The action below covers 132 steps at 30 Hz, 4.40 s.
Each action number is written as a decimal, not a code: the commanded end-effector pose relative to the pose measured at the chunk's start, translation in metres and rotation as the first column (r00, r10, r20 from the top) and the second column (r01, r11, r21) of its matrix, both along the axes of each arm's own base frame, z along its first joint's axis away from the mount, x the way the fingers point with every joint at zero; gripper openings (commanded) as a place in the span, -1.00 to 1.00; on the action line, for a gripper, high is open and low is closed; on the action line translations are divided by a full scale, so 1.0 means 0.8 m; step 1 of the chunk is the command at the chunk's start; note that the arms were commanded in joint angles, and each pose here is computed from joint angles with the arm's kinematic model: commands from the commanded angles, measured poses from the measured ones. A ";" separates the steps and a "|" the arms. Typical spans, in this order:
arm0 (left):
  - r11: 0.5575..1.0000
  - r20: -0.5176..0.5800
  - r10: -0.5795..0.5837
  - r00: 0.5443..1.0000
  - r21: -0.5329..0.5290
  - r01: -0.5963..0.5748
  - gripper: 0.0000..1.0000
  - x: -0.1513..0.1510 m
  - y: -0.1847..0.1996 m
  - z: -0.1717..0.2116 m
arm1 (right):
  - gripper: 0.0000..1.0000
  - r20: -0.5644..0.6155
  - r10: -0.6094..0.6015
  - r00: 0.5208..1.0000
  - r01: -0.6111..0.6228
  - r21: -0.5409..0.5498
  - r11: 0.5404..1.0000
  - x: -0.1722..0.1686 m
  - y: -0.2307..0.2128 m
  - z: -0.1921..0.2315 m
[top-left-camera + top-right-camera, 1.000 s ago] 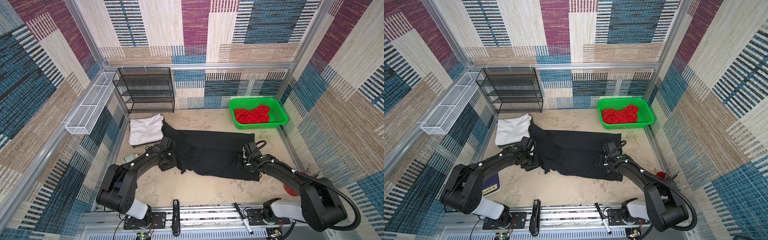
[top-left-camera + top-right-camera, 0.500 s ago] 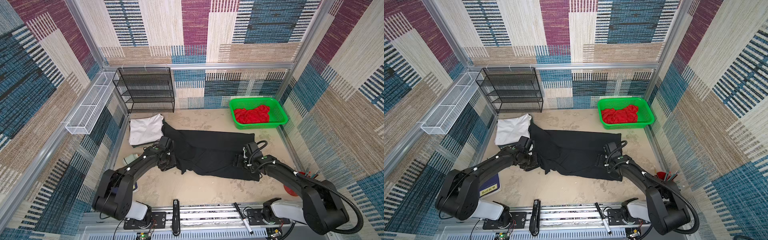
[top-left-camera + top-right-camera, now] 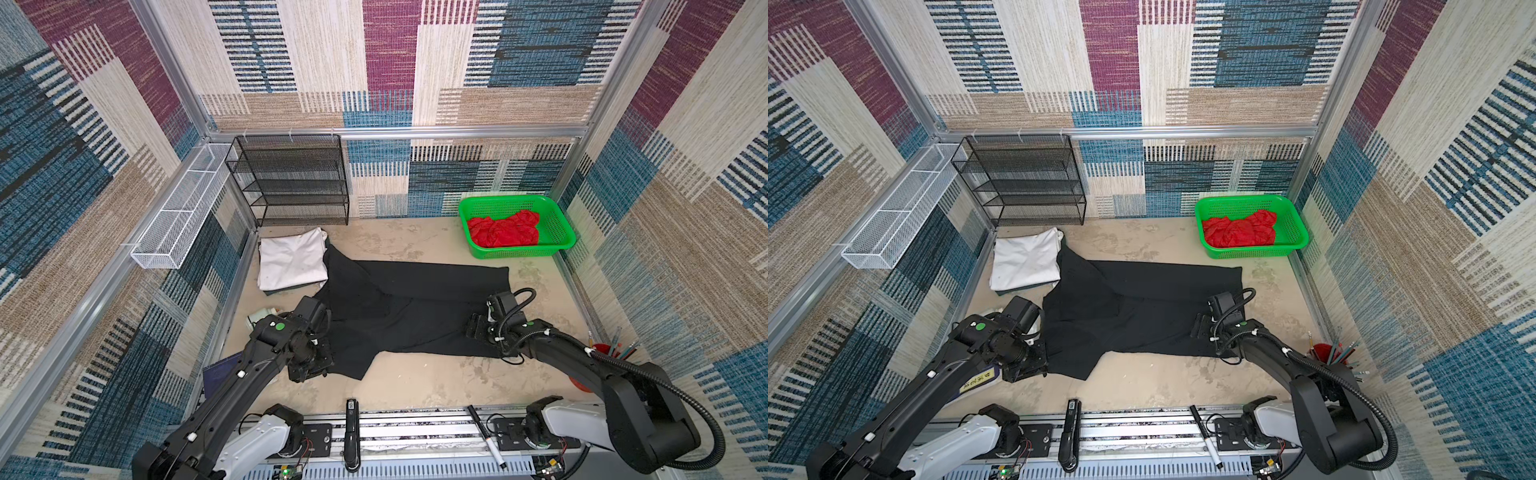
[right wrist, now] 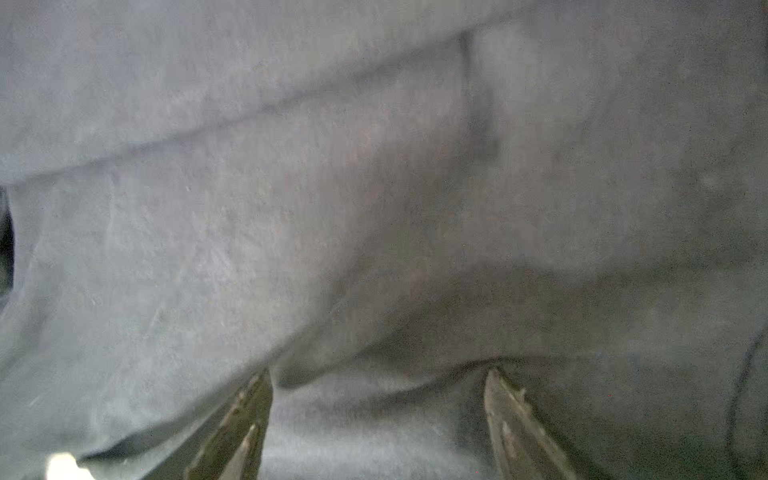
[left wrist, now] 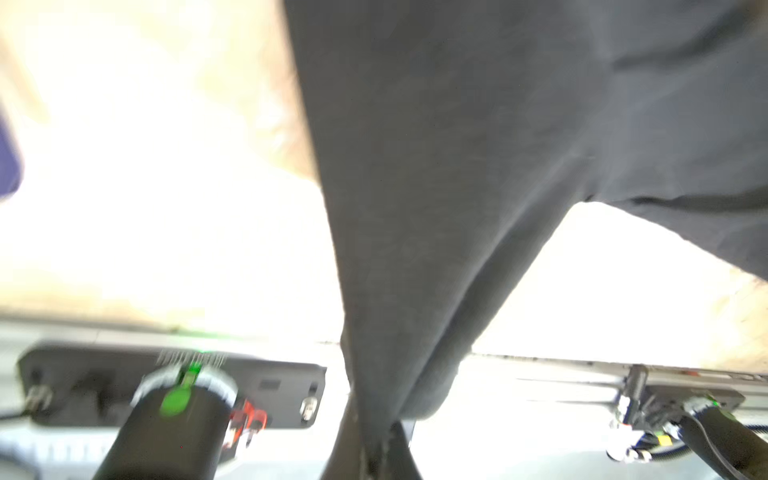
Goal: Fold and stack the t-shirts
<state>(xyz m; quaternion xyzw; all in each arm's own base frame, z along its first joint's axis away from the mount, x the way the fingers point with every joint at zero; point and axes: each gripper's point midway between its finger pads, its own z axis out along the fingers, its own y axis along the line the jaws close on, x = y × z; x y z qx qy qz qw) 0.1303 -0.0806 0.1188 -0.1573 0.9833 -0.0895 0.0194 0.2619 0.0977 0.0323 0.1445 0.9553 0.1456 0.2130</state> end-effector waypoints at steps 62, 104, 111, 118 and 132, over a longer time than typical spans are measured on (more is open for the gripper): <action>0.991 0.330 -0.124 0.936 -0.004 0.133 -0.13 0.307 -0.074 -0.064 | 0.62 0.172 -0.028 0.985 0.026 0.016 1.000 0.165 0.039 0.072; 0.715 0.133 -0.684 0.717 -0.070 0.695 -0.32 0.026 -0.170 -0.053 | 0.62 -0.058 -0.153 0.987 0.150 -0.055 0.987 -0.006 -0.035 0.044; 0.645 0.069 -0.764 0.641 0.073 0.761 -0.25 0.016 -0.171 -0.090 | 0.62 -0.058 -0.168 0.984 0.168 -0.009 0.986 -0.035 -0.031 0.037; 0.660 0.099 -0.744 0.661 0.265 0.703 -0.11 0.067 -0.164 -0.103 | 0.62 -0.036 -0.153 0.988 0.154 0.007 0.988 -0.033 -0.028 0.049; 0.657 0.026 -0.740 0.672 0.239 0.715 -0.96 0.065 -0.168 -0.126 | 0.64 -0.017 -0.133 0.991 0.133 0.016 0.991 -0.027 -0.024 0.053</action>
